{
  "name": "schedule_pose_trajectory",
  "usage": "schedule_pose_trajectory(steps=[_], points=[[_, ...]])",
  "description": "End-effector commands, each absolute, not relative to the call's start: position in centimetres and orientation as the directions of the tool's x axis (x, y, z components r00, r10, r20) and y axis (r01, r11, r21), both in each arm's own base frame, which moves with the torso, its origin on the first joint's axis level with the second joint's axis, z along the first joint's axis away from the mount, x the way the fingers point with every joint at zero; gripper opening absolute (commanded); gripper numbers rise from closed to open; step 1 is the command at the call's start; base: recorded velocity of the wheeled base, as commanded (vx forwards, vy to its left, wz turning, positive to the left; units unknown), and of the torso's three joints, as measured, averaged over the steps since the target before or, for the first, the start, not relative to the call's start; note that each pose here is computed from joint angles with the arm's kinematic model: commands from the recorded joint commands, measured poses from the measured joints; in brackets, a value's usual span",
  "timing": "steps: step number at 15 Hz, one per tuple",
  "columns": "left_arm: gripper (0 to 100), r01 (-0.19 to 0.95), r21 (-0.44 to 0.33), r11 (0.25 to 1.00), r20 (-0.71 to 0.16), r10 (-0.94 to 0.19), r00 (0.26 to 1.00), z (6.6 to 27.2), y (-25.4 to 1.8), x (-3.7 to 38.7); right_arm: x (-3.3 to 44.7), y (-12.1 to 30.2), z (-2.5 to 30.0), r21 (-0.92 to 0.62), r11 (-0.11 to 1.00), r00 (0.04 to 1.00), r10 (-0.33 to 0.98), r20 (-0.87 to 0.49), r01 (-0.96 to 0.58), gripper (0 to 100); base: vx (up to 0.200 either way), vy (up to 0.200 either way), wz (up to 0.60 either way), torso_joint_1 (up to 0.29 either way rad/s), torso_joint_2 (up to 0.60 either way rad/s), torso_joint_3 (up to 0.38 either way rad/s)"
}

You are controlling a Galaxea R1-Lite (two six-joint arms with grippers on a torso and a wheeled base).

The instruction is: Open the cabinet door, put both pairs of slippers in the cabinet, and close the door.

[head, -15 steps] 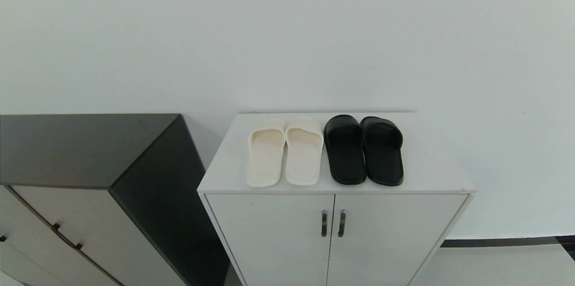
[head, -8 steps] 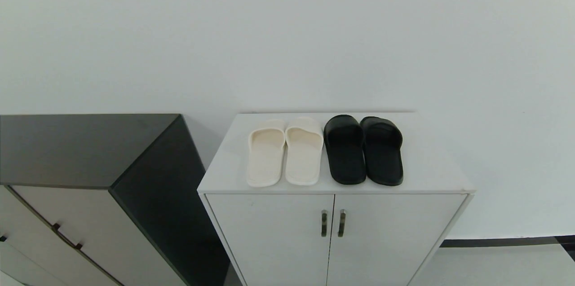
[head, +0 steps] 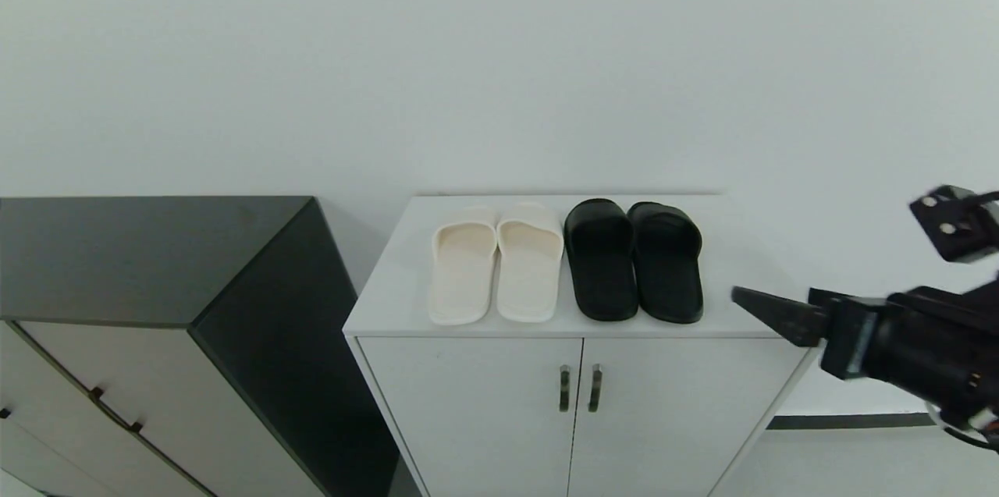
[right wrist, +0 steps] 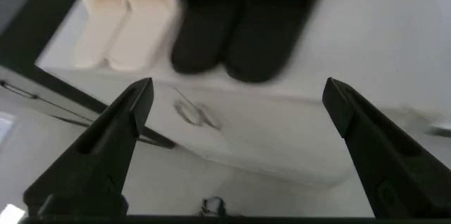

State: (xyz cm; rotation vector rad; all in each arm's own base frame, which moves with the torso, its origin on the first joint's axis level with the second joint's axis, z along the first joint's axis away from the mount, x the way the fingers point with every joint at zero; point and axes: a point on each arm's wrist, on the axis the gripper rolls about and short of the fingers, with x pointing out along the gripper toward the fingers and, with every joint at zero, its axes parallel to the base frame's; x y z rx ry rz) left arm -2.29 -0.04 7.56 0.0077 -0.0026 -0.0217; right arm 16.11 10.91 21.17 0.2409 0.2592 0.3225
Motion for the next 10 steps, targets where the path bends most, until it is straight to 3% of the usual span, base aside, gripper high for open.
schedule_pose_trajectory(steps=[1, 5, 10], points=[[0, 0.021, 0.008, 1.0, 0.002, -0.021, 1.0, 7.6, 0.0, -2.3, 21.5, 17.3, 19.6, 0.226, 0.954, 0.924, 0.26, -0.281, -0.2, 100, 0.0, 0.0, 0.0, 0.0, 0.0, 0.0], [0, 0.021, 0.006, 1.0, 0.002, -0.021, 1.0, 7.6, 0.0, -2.3, 25.4, 21.0, 18.5, 0.184, 0.978, 0.953, 0.144, -0.266, -0.097, 100, 0.0, 0.0, 0.0, 0.0, 0.0, 0.0], [0, 0.021, 0.006, 1.0, 0.002, -0.021, 1.0, 7.6, 0.0, -2.3, 29.6, 22.8, 16.0, 0.095, 0.995, 0.972, 0.032, -0.231, -0.01, 100, 0.0, 0.0, 0.0, 0.0, 0.0, 0.0]])
